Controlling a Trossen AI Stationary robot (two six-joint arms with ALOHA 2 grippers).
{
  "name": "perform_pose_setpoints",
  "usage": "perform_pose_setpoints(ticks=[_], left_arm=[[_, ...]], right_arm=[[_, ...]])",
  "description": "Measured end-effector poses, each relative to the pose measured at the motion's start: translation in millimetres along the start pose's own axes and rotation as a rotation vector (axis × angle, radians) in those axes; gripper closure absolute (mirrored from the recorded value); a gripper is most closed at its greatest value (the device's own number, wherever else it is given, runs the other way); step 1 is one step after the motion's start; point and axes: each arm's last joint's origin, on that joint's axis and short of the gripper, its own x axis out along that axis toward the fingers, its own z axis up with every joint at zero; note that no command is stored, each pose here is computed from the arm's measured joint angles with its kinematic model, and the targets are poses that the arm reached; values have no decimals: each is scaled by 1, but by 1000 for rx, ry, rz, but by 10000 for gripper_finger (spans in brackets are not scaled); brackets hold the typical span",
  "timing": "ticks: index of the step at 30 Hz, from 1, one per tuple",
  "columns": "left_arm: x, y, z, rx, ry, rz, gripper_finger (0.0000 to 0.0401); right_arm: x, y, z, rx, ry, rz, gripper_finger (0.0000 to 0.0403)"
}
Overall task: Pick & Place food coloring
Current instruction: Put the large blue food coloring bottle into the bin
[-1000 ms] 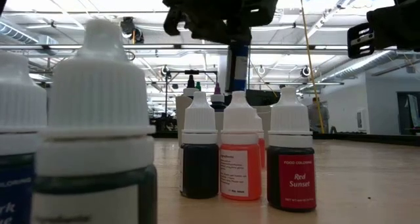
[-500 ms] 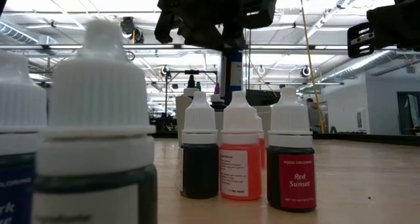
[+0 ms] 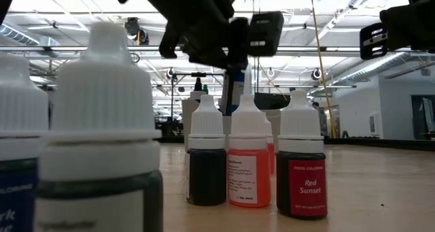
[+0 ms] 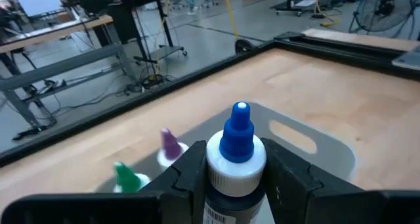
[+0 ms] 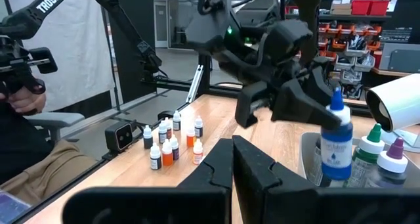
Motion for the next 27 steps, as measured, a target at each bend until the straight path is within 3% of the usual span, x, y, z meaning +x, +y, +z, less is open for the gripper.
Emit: perform_pose_setpoints(ticks=[27], left_arm=[[17,15,-27,-54,58,26,281]], right_arm=[[0,0,1,-7,-6,0,403]])
